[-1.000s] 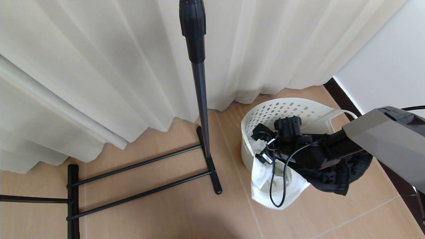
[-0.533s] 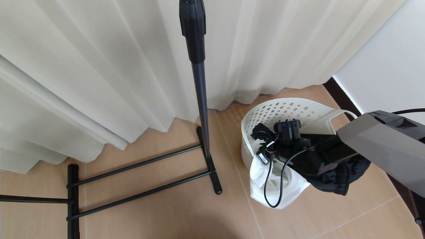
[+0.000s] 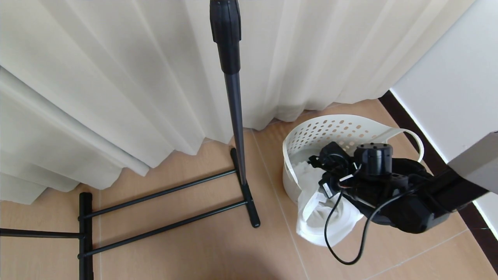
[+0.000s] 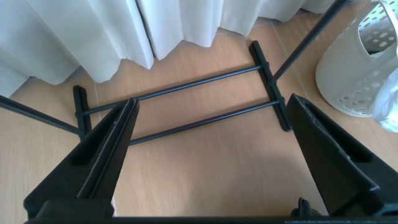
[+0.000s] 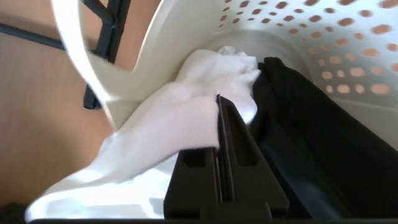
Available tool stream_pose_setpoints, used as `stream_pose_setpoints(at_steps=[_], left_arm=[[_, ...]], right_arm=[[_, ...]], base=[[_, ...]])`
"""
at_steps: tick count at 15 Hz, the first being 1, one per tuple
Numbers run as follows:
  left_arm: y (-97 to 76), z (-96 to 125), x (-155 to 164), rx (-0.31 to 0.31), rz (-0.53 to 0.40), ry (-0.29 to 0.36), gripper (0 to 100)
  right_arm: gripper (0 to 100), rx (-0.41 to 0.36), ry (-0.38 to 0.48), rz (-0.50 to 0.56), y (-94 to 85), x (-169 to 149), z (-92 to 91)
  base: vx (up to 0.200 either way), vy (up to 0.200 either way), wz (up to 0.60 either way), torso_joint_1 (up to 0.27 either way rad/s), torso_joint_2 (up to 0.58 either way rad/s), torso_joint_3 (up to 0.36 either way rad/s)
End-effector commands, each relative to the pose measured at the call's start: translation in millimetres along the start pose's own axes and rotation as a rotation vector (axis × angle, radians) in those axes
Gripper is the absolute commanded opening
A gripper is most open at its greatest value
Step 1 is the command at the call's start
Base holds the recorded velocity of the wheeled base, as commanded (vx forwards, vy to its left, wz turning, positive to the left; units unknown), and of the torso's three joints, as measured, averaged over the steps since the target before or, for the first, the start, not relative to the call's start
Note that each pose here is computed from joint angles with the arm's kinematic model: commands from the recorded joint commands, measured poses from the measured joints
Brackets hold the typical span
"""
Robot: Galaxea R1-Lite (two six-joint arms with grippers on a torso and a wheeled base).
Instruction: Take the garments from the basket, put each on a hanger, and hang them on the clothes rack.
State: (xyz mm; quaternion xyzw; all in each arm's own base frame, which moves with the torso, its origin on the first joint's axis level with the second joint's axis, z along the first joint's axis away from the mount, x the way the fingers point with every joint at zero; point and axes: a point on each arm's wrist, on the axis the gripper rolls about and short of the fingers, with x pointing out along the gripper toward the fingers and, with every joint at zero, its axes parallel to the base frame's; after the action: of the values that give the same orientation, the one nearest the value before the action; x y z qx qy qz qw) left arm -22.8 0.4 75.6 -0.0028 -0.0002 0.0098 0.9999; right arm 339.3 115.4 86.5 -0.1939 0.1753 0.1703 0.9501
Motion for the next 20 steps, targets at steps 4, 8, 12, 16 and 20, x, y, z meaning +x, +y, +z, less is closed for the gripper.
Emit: stream_pose_setpoints(at_steps=[4, 8, 12, 16, 20], left_arm=[[0.0, -0.1, 0.0, 0.001, -0.001, 0.0, 100], [-0.1, -0.3, 0.0, 0.007, -0.004, 0.002, 100], [-0.1, -0.1, 0.0, 0.004, -0.003, 0.0, 100], [-0.1, -0.1, 0.0, 0.004, -0.003, 0.0, 100], [-0.1, -0.1, 0.0, 0.004, -0.003, 0.0, 100]], right_arm=[[0, 0.131, -0.263, -0.047, -4.2, -152.6, 35.5], [0, 0.173, -0.464, -0.026, 0.1, -227.8, 55.2], [0, 0.175, -0.493, -0.032, -2.3, -245.9, 53.3], [0, 0.173, -0.486, -0.032, -1.9, -245.0, 51.4], [0, 0.164, -0.471, -0.019, 0.0, -243.9, 46.2]], base=[[0.0, 0.0, 0.0, 0.0, 0.0, 0.0], [0.0, 0.0, 0.0, 0.0, 0.0, 0.0], [0.0, 0.0, 0.0, 0.002, 0.0, 0.02], [0.0, 0.0, 0.0, 0.002, 0.0, 0.163], [0.0, 0.0, 0.0, -0.004, 0.01, 0.199]])
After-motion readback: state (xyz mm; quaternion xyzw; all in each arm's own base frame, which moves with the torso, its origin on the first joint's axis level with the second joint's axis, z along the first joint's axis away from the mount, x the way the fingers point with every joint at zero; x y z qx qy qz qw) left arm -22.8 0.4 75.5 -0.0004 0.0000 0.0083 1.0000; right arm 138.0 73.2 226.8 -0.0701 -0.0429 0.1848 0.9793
